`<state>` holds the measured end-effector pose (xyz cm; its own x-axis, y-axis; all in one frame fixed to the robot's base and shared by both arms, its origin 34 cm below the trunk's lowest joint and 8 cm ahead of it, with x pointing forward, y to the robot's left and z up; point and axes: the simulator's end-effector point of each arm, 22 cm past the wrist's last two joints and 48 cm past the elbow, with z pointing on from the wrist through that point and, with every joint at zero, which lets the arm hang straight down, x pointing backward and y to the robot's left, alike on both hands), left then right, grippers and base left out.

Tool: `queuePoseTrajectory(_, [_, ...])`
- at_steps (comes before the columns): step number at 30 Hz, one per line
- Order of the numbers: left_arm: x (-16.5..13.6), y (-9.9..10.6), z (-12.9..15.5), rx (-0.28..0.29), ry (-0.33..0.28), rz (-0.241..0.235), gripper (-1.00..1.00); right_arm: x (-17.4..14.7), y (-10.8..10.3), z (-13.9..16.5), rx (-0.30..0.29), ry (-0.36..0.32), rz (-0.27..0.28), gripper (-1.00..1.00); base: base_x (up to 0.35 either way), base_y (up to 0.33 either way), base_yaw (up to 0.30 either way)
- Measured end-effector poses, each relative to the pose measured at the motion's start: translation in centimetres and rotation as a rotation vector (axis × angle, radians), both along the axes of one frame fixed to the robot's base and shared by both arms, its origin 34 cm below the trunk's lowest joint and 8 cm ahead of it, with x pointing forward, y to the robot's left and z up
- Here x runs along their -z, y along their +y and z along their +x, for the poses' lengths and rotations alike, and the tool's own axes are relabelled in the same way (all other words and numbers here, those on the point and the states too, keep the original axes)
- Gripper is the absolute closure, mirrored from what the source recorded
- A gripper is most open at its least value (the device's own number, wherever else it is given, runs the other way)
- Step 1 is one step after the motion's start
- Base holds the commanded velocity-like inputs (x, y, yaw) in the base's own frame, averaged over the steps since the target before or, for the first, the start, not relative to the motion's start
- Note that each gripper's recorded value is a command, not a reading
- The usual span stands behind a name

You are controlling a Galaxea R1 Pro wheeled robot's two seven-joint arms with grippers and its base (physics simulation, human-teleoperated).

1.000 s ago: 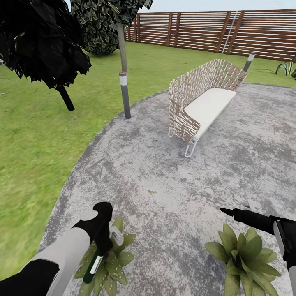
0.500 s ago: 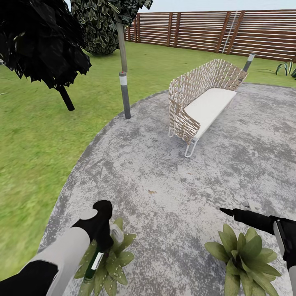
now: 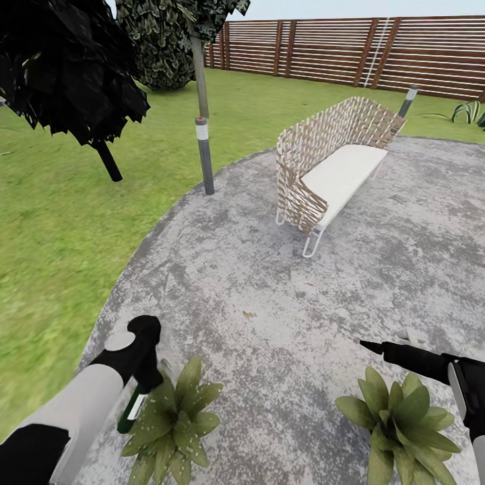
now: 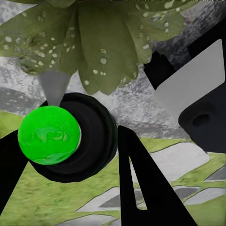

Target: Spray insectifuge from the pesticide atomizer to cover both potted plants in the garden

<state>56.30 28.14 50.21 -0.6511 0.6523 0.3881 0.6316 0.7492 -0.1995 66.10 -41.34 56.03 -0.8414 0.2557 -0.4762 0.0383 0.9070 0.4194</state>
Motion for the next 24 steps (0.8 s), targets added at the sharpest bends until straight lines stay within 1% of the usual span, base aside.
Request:
queuePoseTrajectory(8, [-1.0, 0.2, 2.1, -0.002, -0.032, 0.0, 1.0, 0.0, 0.0, 0.0, 0.0, 0.0, 0.0, -1.0, 0.0, 0.0, 0.0])
queuePoseTrajectory(11, [-1.7, -0.4, 2.9, -0.011, -0.032, -0.02, 1.0, 0.0, 0.0, 0.0, 0.0, 0.0, 0.0, -1.0, 0.0, 0.0, 0.0])
queuePoseTrajectory(14, [-2.0, -1.3, 2.6, -0.025, -0.007, -0.051, 1.0, 0.0, 0.0, 0.0, 0.0, 0.0, 0.0, -1.0, 0.0, 0.0, 0.0])
queuePoseTrajectory(17, [-2.1, -1.7, 2.4, -0.02, 0.003, -0.062, 1.0, 0.0, 0.0, 0.0, 0.0, 0.0, 0.0, -1.0, 0.0, 0.0, 0.0])
queuePoseTrajectory(20, [-2.1, -1.8, 2.3, -0.002, 0.008, -0.058, 1.0, 0.0, 0.0, 0.0, 0.0, 0.0, 0.0, -1.0, 0.0, 0.0, 0.0])
queuePoseTrajectory(22, [-2.1, -2.0, 2.0, 0.027, 0.022, -0.05, 1.0, 0.0, 0.0, 0.0, 0.0, 0.0, 0.0, -1.0, 0.0, 0.0, 0.0])
queuePoseTrajectory(24, [-2.2, -2.2, 1.4, 0.071, 0.049, -0.039, 1.0, 0.0, 0.0, 0.0, 0.0, 0.0, 0.0, -1.0, 0.0, 0.0, 0.015])
